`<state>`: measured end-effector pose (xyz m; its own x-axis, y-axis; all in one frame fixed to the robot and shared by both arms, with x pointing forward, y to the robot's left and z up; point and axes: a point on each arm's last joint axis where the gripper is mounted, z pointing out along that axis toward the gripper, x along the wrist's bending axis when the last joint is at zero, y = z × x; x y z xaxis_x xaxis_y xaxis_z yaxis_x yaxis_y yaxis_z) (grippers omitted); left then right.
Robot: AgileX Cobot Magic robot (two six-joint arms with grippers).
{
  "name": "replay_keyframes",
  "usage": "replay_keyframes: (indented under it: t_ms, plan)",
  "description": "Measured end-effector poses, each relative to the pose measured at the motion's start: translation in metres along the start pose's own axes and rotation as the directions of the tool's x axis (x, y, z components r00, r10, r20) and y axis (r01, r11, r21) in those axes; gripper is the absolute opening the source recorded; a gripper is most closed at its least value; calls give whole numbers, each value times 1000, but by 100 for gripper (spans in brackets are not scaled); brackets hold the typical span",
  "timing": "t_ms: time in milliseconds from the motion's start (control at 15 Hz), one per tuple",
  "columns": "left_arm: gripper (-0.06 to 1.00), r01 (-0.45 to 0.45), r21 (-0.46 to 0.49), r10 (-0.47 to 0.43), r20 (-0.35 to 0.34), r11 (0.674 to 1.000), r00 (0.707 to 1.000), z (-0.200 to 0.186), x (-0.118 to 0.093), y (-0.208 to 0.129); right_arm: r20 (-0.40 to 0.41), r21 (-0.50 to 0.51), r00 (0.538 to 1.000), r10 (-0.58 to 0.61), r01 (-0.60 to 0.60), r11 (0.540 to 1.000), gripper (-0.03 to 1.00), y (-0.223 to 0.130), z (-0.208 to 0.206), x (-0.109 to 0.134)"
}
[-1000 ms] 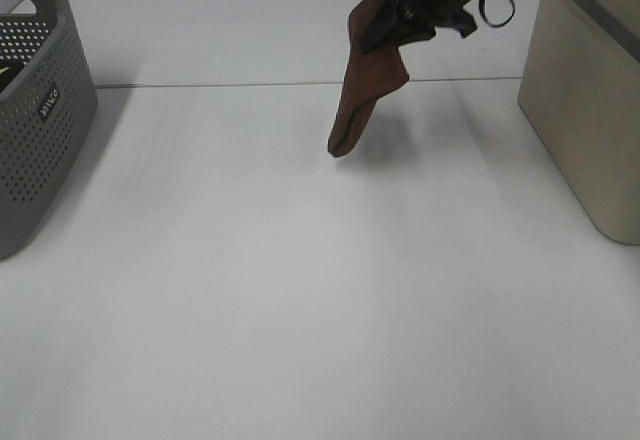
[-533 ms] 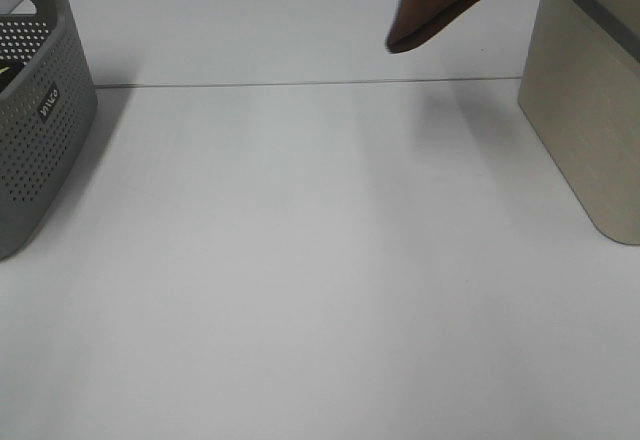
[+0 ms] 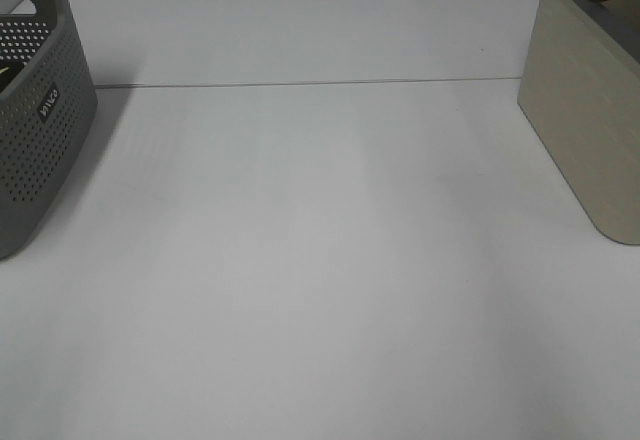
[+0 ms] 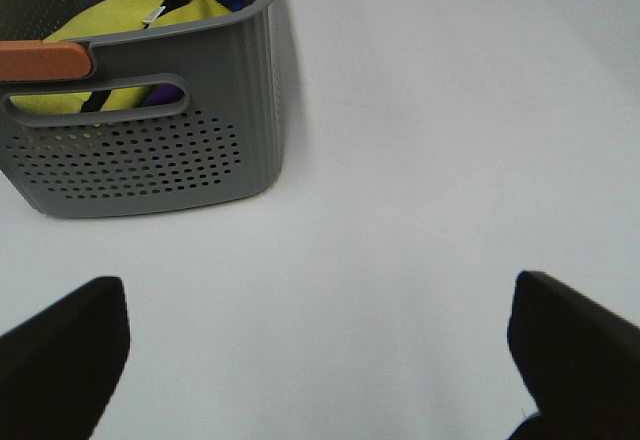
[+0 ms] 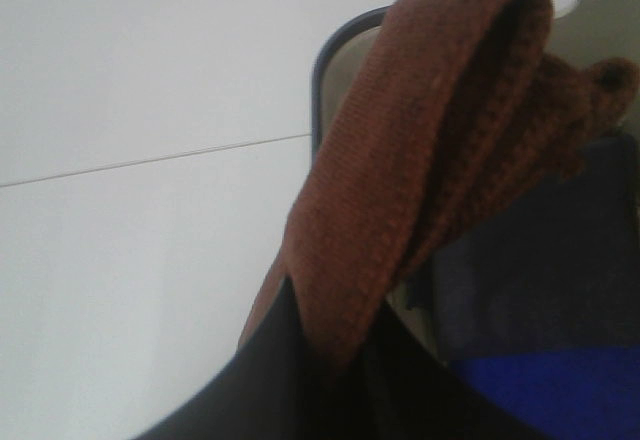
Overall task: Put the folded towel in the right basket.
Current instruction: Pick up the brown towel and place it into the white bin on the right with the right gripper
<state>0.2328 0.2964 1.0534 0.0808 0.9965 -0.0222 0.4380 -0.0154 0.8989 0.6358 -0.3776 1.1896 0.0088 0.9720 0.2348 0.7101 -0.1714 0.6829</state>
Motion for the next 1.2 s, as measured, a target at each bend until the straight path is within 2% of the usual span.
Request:
replay_keyframes:
  t_ms: [200, 400, 600, 800, 933, 1000, 1200]
  plan:
    - [98, 0, 0, 0, 0, 1000, 1000, 0, 0, 0, 104, 32, 995, 2, -5, 999, 8, -3, 6, -27]
    - [98, 0, 0, 0, 0, 1000, 1000, 0, 0, 0, 116, 124, 993, 16, -30, 992, 8, -12, 36, -40]
    - [98, 0, 0, 0, 0, 1000, 1000, 0, 0, 0, 124, 223, 988, 89, -115, 968, 9, -25, 71, -54]
    - [98, 0, 0, 0, 0, 1000, 1000, 0, 0, 0, 132, 275, 984, 118, -151, 949, 29, -34, 90, -61]
    - [98, 0, 0, 0, 0, 1000, 1000, 0, 0, 0, 135, 276, 983, 128, -161, 948, 50, -34, 91, -61]
    - [98, 0, 0, 0, 0, 1000, 1000, 0, 0, 0, 138, 274, 980, 142, -175, 946, 58, -34, 91, -61]
    - [98, 0, 0, 0, 0, 1000, 1000, 0, 0, 0, 118, 260, 982, 150, -176, 949, 66, -31, 86, -56]
